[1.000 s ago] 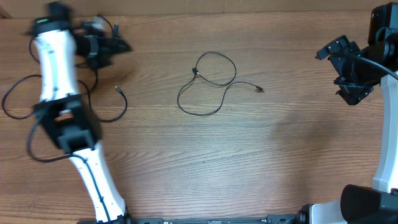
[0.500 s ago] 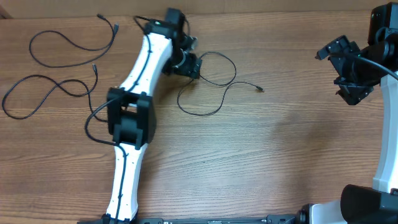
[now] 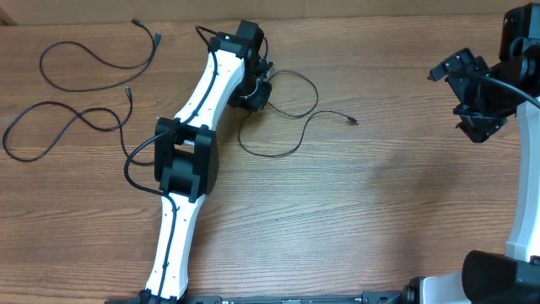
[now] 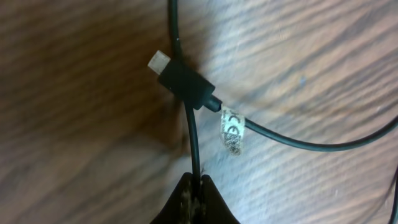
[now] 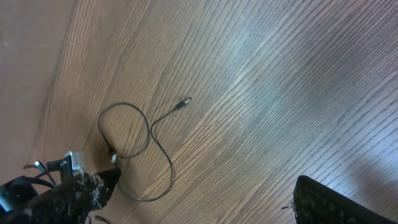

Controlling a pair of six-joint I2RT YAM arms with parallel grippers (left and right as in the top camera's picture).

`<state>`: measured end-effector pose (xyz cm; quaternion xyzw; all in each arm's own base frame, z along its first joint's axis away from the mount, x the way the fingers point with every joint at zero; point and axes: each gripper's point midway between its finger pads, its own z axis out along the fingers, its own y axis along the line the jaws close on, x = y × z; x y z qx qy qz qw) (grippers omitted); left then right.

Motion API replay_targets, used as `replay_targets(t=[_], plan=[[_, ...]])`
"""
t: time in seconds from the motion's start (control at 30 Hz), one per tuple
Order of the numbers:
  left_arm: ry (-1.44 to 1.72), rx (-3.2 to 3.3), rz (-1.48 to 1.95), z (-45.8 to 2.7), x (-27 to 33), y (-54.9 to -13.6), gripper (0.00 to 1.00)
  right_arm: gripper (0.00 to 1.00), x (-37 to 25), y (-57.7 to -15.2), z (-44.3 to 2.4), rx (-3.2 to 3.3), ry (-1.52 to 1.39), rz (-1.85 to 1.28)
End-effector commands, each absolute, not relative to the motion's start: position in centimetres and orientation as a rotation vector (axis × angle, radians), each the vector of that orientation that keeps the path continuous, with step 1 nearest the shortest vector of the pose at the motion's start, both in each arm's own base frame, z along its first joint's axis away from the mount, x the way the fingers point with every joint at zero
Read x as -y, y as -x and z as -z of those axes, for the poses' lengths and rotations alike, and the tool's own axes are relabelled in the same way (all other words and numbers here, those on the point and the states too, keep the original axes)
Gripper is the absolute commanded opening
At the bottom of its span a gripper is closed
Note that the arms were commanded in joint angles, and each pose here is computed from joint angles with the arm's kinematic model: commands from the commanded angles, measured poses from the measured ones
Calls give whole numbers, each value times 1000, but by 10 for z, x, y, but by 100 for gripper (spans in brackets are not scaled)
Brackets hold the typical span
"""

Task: Untangle cables
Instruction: 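Reach the left gripper to the remaining center cable and grasp it, then lift and drag the center cable toward the left with the left gripper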

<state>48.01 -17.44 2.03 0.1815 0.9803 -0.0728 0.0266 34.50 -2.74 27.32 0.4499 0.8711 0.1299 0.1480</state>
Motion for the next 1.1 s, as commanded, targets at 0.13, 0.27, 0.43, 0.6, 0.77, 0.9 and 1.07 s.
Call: replay_targets(t=[0.13, 0.27, 0.43, 0.6, 0.77, 0.9, 1.07], plan=[[-544, -2757, 423, -157, 192, -504, 4, 100, 29, -346, -277, -2496, -1276, -364], [-555, -2491, 583, -264, 208, -491, 4, 100, 29, -346, -277, -2496, -1276, -364], [-442, -2311, 688, -359, 205, -460, 4, 100, 29, -346, -277, -2496, -1276, -364], [-436, -2158, 674, -429, 183, -421, 4, 100, 29, -346, -277, -2496, -1276, -364], [-435, -2035, 655, -480, 168, -383, 4, 100, 29, -346, -277, -2496, -1276, -364], [-414, -1993, 667, -502, 162, -357, 4, 100, 29, -346, -277, -2496, -1276, -364], [-89, -2111, 663, -492, 134, -349, 4, 100, 29, -346, -277, -2496, -1276, -364]])
